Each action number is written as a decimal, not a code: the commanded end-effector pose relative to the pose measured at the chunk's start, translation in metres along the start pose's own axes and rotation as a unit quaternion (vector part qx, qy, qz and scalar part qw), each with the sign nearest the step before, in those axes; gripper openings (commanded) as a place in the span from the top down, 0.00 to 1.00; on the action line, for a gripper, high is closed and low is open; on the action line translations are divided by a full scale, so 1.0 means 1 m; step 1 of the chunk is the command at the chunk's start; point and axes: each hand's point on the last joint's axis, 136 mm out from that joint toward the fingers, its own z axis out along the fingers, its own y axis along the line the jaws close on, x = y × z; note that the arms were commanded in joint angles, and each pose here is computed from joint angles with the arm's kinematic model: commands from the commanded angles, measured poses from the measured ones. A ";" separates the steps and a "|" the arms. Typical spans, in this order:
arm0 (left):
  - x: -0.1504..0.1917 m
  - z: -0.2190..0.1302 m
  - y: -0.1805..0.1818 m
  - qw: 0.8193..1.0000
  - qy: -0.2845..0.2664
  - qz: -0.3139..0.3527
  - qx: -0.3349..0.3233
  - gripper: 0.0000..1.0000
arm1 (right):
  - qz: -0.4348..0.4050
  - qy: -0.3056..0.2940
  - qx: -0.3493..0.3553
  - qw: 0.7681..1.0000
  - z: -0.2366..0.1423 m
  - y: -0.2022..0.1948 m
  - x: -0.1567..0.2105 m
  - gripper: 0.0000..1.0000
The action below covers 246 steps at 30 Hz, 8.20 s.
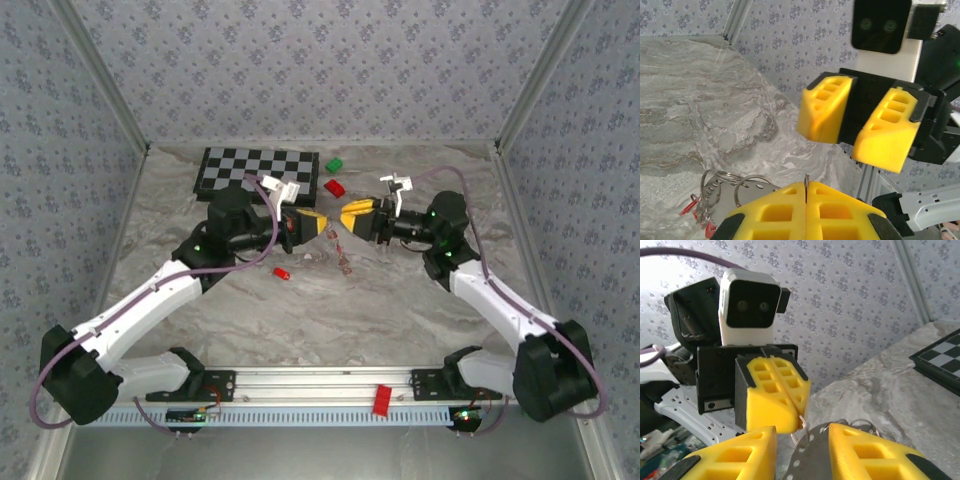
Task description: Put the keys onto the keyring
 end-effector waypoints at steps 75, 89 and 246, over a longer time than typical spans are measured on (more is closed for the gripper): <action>-0.028 -0.026 -0.017 0.996 -0.064 -0.030 0.059 0.66 | -0.044 0.002 0.011 0.999 0.023 0.012 0.007 1.00; -0.019 -0.010 -0.008 0.995 -0.048 -0.050 0.075 0.65 | -0.040 -0.002 -0.001 0.999 0.023 0.016 0.005 1.00; -0.009 -0.119 0.055 0.956 -0.049 0.045 -0.286 1.00 | -0.016 0.193 0.212 0.958 0.047 -0.094 0.117 0.55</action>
